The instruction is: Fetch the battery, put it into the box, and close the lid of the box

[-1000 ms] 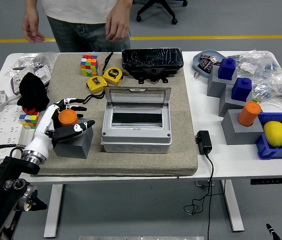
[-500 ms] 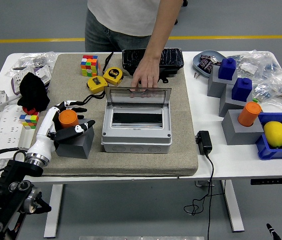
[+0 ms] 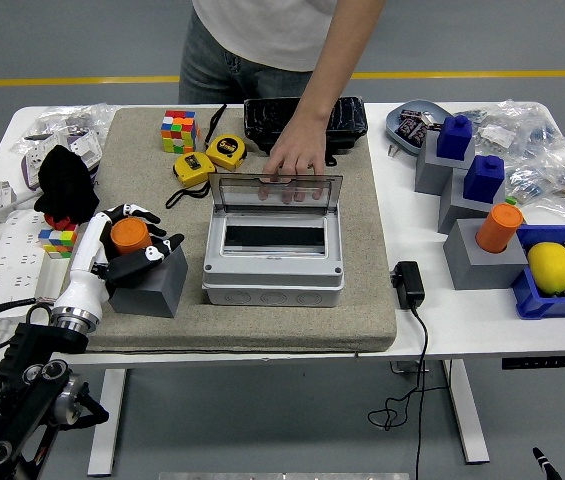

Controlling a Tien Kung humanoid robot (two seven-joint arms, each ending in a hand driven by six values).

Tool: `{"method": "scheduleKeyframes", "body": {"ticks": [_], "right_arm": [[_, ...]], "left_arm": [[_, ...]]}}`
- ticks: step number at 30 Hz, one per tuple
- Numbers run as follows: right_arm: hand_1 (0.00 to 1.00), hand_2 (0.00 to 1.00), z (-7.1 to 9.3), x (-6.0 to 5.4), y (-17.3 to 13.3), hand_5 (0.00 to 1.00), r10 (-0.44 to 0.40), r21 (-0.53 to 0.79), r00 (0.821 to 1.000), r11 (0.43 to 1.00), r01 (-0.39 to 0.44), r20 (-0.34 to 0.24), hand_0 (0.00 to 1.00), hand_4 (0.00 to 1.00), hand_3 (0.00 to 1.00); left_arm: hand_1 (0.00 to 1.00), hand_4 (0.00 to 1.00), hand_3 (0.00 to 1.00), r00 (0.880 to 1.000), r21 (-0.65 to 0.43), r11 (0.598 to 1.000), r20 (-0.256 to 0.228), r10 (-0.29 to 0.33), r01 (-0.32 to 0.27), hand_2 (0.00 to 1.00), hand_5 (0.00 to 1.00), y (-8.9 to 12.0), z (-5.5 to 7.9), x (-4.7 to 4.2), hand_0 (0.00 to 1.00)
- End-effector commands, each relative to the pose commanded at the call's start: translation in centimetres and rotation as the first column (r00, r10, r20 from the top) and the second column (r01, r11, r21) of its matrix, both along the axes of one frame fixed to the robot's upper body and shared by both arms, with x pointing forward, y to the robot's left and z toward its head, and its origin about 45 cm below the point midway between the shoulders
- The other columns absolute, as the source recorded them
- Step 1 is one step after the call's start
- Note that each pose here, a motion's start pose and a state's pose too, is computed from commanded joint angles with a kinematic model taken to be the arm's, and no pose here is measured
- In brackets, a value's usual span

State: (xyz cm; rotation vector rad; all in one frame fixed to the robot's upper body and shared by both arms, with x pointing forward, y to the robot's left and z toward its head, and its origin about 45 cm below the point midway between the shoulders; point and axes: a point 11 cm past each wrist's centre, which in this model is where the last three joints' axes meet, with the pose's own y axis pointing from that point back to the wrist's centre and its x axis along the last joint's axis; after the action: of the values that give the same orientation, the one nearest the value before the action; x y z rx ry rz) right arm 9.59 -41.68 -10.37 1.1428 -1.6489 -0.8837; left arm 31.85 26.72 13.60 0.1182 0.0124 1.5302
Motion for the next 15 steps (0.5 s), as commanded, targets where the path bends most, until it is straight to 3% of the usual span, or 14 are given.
{"method": "scheduleKeyframes", "body": {"ticks": [1,2,7,8,13,14,15], "right_arm": [[0.744,0.726,0.0,-0.01,-0.01,0.998,0.0,0.0,1.0,1.0,0.0,0.0,0.853,0.998,0.765],[0.743,0.726,0.01,-0.01,-0.02,0.998,0.0,0.0,1.0,1.0,0.0,0.0,0.853,0.998,0.765],[0.743,0.726,0.0,-0.02,-0.01,0.998,0.0,0.0,1.0,1.0,0.0,-0.001,0.853,0.998,0.765],[0.743,0.726,0.0,-0.03,0.0,0.998,-0.001,0.0,1.0,1.0,0.001,-0.001,0.853,0.998,0.765],[0.743,0.726,-0.04,-0.12,0.05,0.998,-0.001,0.002,1.0,1.0,0.001,-0.002,0.853,0.998,0.765],[0.743,0.726,-0.04,-0.13,0.04,0.998,-0.002,0.002,1.0,1.0,0.002,-0.002,0.852,0.998,0.765],[0.743,0.726,-0.04,-0.13,0.03,0.998,-0.002,0.002,1.0,1.0,0.002,-0.002,0.852,0.998,0.765]], "left_arm": [[0.375,0.916,0.286,1.0,0.0,1.0,0.0,0.001,-0.001,0.28,0.002,0.01,-0.02,-0.01,0.275],[0.293,0.902,0.234,1.0,0.001,1.0,0.001,0.005,-0.005,0.237,0.002,0.04,-0.04,-0.02,0.235],[0.293,0.902,0.234,1.0,0.02,1.0,0.008,0.022,-0.023,0.237,0.002,0.13,0.03,-0.01,0.235],[0.196,0.892,0.183,1.0,0.021,0.999,0.01,0.025,-0.025,0.169,0.002,0.13,0.04,-0.01,0.17],[0.196,0.892,0.183,0.999,0.04,0.998,0.02,0.045,-0.045,0.169,0.002,0.14,0.11,-0.04,0.17],[0.093,0.998,0.122,0.999,0.044,0.998,0.023,0.046,-0.047,0.119,0.002,0.11,0.14,-0.04,0.101],[0.093,0.998,0.122,0.999,0.045,0.998,0.026,0.047,-0.048,0.119,0.002,0.07,0.17,-0.03,0.101]]}}
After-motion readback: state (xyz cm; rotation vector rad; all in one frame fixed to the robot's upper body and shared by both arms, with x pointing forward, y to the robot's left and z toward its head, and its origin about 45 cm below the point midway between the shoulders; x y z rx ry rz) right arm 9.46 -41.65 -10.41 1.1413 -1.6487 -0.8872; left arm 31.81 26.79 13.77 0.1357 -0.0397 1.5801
